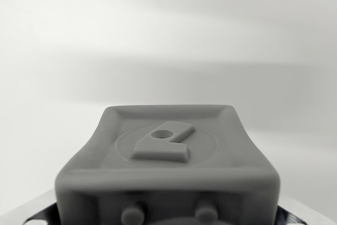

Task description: Destack cube

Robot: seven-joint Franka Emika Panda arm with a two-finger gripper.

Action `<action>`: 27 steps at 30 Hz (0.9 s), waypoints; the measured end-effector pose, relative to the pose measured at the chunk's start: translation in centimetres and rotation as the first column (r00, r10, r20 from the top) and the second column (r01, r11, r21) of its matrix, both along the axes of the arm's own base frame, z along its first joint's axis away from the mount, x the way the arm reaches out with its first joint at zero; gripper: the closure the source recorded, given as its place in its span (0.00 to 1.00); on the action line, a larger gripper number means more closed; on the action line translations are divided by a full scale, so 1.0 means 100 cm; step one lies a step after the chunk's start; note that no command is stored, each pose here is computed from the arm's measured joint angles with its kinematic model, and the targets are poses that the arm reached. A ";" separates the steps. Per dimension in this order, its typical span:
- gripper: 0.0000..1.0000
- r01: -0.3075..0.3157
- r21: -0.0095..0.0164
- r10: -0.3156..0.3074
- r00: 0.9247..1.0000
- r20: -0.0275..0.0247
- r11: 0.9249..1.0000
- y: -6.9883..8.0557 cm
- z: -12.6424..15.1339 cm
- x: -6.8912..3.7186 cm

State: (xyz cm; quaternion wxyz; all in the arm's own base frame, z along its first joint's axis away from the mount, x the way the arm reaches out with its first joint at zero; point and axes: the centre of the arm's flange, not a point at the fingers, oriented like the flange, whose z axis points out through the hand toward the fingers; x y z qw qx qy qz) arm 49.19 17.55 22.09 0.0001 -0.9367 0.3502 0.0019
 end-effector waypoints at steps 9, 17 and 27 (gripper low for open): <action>1.00 -0.028 0.000 0.028 1.000 0.000 1.000 0.016 -0.002 -0.006; 1.00 -0.052 0.000 0.052 0.999 0.000 0.999 0.030 -0.003 -0.012; 1.00 -0.083 0.000 0.083 0.997 -0.001 0.997 0.047 -0.005 -0.019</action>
